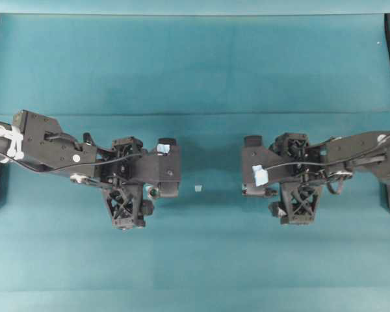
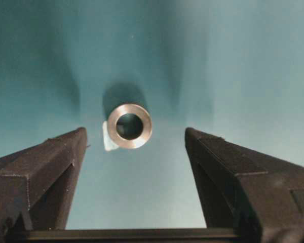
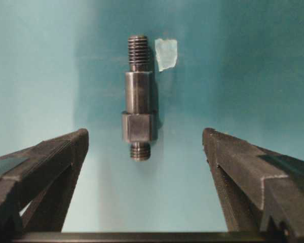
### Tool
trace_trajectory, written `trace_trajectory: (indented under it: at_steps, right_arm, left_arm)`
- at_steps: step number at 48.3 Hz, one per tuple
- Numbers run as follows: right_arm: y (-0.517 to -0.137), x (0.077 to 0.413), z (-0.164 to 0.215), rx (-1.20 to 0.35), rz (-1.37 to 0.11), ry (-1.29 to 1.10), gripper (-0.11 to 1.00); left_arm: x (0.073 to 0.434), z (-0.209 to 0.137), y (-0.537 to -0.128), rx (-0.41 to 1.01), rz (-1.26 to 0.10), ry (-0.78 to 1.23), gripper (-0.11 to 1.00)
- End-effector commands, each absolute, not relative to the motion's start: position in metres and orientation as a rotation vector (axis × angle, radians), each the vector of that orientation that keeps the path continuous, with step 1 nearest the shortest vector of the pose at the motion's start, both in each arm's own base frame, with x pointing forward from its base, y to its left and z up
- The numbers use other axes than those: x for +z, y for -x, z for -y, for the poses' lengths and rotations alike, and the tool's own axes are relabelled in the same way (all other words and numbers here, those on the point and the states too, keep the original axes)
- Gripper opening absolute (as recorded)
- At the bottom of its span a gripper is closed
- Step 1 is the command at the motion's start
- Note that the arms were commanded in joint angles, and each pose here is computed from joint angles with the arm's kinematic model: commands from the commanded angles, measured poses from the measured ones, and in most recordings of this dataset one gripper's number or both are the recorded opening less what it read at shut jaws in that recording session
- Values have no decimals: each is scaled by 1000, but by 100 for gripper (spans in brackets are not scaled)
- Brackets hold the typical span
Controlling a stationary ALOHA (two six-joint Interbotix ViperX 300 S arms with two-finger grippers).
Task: Insert the washer onto the shaft with both hands.
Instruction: 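Lower left gripper over the silver washer and right gripper over the shaft, then close left gripper on the washer and right gripper on the shaft's hex base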
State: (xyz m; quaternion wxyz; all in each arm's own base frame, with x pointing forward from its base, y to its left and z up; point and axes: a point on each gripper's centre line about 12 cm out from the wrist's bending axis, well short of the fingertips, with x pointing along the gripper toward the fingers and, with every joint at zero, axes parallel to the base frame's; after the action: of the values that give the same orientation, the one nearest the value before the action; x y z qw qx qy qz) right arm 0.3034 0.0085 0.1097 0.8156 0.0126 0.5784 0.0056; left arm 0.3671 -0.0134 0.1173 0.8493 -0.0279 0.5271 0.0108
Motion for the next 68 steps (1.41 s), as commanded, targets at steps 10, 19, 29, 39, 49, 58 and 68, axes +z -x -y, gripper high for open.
trace_trajectory:
  at_steps: [10, 19, 29, 39, 49, 58, 68]
  right_arm:
    - [-312, 112, -11, 10, -1214, -53, 93]
    - [-311, 110, -12, 7, -1215, -69, 93]
    - [-312, 109, -13, 6, -1214, -70, 93]
    - [-313, 107, -13, 7, -1218, -73, 93]
    - [-312, 105, -14, 2, -1223, -82, 93]
    - [-313, 103, -15, -12, -1210, -103, 93]
    - [-313, 100, -17, -8, -1213, -100, 93]
  left_arm:
    - [119, 11, -373, 29, -1090, 62, 80]
    - [115, 10, -373, 31, -1101, 63, 80]
    - [113, 10, -375, 30, -1090, 65, 80]
    - [110, 10, -376, 28, -1086, 62, 80]
    - [105, 10, -374, 27, -1098, 59, 80]
    - [100, 10, -375, 28, -1095, 62, 80]
    - [99, 10, -375, 27, -1097, 59, 80]
